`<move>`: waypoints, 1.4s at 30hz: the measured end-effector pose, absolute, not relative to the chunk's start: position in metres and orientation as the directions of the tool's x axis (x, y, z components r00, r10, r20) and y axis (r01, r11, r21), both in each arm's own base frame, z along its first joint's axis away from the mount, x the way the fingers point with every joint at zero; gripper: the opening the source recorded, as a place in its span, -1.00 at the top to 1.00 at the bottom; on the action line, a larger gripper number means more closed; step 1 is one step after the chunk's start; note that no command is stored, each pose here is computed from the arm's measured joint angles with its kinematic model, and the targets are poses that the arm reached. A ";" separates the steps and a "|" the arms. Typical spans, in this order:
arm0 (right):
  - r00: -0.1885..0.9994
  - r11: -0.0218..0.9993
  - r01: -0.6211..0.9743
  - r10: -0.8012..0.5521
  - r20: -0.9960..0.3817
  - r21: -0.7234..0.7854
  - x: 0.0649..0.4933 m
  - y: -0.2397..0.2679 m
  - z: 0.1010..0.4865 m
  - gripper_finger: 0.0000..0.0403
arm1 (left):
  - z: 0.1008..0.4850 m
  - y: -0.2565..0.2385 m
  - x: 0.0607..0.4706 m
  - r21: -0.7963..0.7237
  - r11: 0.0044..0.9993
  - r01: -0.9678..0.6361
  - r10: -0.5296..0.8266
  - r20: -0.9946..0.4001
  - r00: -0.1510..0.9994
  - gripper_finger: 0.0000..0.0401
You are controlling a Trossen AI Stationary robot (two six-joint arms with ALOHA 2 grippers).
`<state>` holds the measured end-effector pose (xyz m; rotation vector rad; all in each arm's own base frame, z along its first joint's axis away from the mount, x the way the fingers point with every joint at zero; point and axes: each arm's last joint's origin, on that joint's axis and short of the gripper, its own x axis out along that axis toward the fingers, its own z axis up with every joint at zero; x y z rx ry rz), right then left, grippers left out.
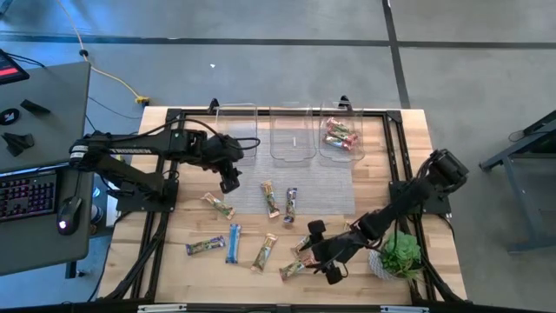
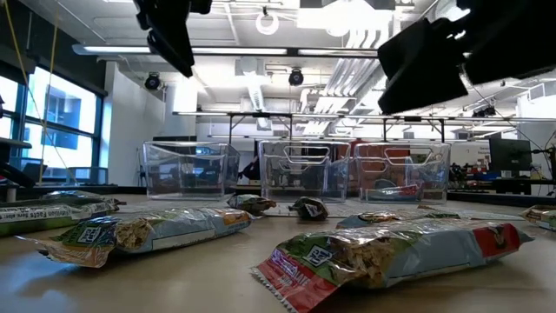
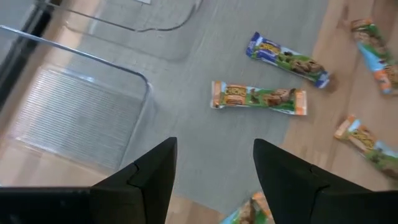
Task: Pick and place Granola Bars by type
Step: Put the red granola bar into the right transparent bin
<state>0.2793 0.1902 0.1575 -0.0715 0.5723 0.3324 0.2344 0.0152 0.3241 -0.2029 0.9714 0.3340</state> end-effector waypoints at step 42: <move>0.854 0.926 -0.367 0.297 -0.427 -0.090 0.304 0.209 0.118 0.54 | 0.329 0.013 0.243 -0.135 0.942 -0.307 0.088 -0.784 0.614 -0.03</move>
